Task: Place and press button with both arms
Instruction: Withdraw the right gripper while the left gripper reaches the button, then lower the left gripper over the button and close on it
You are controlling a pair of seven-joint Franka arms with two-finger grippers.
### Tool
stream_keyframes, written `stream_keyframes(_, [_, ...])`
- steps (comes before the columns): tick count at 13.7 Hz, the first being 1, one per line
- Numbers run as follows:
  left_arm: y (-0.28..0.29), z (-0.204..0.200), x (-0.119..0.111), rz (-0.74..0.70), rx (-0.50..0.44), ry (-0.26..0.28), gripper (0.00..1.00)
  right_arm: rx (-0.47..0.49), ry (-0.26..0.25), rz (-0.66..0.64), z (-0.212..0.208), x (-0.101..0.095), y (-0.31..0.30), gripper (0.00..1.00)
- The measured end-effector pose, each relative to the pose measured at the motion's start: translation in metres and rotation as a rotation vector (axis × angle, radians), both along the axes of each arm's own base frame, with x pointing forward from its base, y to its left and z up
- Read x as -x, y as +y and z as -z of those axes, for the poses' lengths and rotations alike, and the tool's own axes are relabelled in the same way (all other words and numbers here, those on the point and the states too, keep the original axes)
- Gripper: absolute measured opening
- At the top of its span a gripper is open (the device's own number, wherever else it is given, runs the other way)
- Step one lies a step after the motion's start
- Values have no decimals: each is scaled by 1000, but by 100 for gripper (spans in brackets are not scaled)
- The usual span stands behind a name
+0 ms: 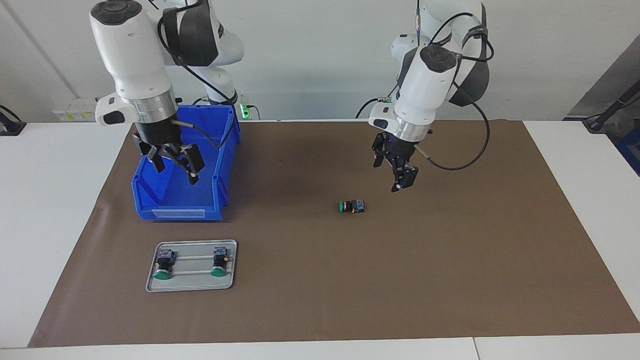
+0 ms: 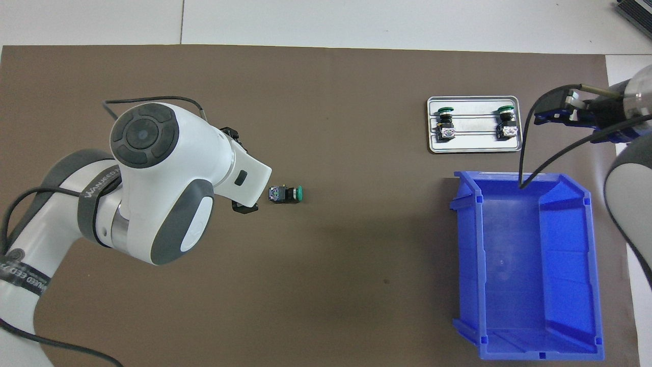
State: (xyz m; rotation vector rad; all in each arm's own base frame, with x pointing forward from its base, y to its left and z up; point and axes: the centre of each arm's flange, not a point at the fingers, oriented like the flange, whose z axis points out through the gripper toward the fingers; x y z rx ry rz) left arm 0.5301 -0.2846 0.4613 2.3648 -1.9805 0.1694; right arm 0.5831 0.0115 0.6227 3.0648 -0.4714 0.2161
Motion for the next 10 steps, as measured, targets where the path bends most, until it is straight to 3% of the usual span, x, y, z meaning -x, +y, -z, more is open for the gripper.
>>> stream_keyframes(3, [-22,24,19,71,17,-47,99,2,79,-19,-7,19,-31,100])
stream_keyframes(5, [-34,38,28,89,24,-62,99,0,103,-5,-10,27,-47,100])
stream_keyframes(7, [-39,53,26,80,23,-56,99,-7,149,13,-15,42,-58,100])
stream_keyframes(10, [-55,77,13,59,22,-41,97,-12,166,-2,-20,53,-54,100])
